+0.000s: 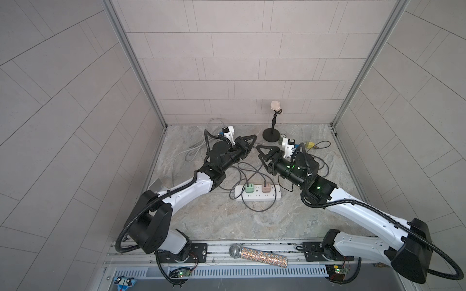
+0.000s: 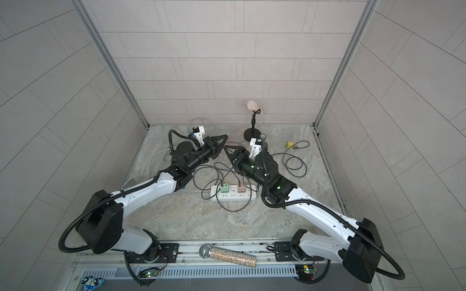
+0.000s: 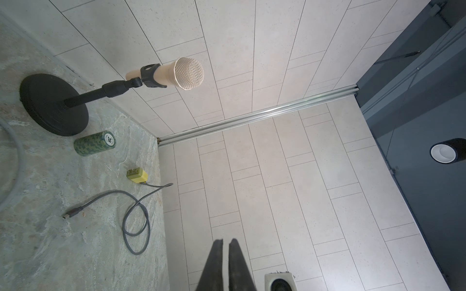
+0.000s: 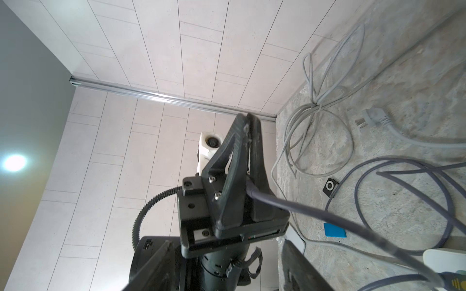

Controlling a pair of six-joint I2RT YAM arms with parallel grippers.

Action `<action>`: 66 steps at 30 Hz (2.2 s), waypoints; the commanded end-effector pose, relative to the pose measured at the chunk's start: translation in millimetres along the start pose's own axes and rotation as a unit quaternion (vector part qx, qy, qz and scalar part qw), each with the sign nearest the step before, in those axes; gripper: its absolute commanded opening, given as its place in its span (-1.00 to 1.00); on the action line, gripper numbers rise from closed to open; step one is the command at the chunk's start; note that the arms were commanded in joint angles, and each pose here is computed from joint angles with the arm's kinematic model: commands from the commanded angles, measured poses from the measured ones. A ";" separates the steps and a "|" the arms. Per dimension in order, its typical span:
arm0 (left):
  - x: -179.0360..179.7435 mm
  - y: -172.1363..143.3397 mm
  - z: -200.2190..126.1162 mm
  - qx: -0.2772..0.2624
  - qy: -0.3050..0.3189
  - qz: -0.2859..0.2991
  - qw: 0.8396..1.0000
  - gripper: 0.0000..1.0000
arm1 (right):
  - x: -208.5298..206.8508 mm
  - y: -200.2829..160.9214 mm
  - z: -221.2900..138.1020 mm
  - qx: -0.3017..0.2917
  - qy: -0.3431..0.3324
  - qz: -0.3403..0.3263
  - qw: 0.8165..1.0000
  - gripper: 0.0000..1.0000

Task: Charge mp3
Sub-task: Pick up the charging cable from the center of the board.

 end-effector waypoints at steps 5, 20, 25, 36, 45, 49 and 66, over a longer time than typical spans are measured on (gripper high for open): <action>-30.9 -4.7 -8.1 -0.017 -0.070 -0.002 0.997 -1.00 | -1.2 10.8 11.8 -0.013 0.018 0.040 0.999 0.27; -36.5 -28.6 -8.0 -0.009 -0.108 -0.026 0.994 -1.00 | -15.0 27.0 6.5 -0.041 0.011 0.048 0.998 -1.00; -23.4 -21.6 -15.2 -0.034 -0.087 -0.041 0.995 -0.51 | -17.0 34.9 -15.6 -0.058 -0.007 0.028 0.998 -1.00; -11.8 -25.1 -11.7 -0.030 -0.053 -0.059 0.996 -0.45 | -27.5 40.5 -27.2 -0.076 -0.012 0.027 0.997 -1.00; 8.3 -41.3 -1.6 -0.004 -0.017 -0.084 0.996 -0.21 | -29.2 41.8 -29.5 -0.081 -0.013 0.023 0.996 -1.00; 10.8 -44.9 1.1 0.001 -0.016 -0.096 0.995 -0.16 | -34.9 40.6 -28.4 -0.080 -0.020 0.023 0.996 -1.00; 10.0 -55.2 12.0 0.018 -0.025 -0.126 0.991 -1.00 | -50.2 39.0 -22.7 -0.079 -0.036 0.016 0.996 -1.00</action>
Point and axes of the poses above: each gripper's point midway between its finger pads, its own z axis out along the fingers, its own x axis along the line the jaws close on, y = z × x, the point moved 3 cm from there along -z, back along the fingers, and after that the axes turned 1 degree about -z, right-handed, at the moved point
